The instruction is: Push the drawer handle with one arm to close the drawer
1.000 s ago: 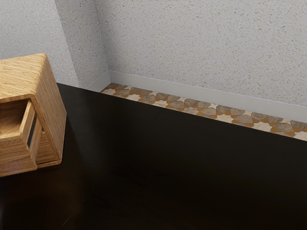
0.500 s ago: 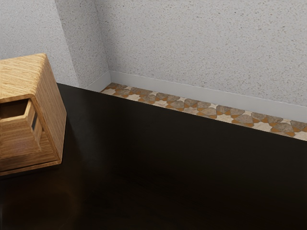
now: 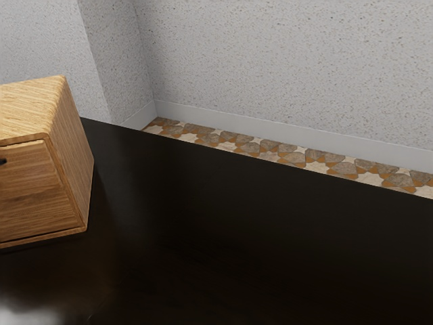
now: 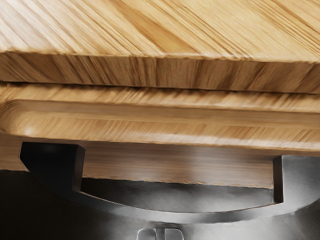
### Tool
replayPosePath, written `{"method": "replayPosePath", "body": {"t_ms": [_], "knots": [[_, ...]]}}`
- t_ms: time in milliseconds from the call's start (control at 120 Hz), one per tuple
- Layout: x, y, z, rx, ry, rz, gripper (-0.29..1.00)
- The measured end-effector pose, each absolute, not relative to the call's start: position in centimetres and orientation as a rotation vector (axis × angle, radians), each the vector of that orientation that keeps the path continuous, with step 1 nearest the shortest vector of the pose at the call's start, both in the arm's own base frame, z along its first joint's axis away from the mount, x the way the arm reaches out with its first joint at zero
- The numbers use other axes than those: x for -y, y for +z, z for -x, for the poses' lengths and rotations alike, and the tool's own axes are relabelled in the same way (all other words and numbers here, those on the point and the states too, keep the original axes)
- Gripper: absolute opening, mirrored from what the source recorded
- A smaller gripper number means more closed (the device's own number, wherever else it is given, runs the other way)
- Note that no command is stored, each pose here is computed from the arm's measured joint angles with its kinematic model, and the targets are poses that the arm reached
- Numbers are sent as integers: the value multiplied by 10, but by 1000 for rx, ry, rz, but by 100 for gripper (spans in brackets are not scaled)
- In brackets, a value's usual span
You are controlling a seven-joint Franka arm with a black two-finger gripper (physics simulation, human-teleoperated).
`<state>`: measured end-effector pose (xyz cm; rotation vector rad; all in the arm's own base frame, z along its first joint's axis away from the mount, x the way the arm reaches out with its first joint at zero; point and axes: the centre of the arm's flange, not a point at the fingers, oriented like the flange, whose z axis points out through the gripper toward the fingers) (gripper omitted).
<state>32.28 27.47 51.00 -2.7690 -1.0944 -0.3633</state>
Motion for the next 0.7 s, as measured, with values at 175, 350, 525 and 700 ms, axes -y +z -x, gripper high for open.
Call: {"method": "replayPosePath", "body": {"t_ms": [175, 350, 525, 700], "knots": [[-253, 513, -312, 1101, -411, 2809, -5], [-198, 538, -303, 1037, -407, 2888, 15], [-38, 616, -310, 623, -388, 3108, 46], [-5, 666, -500, 380, -166, 3268, 59]]}}
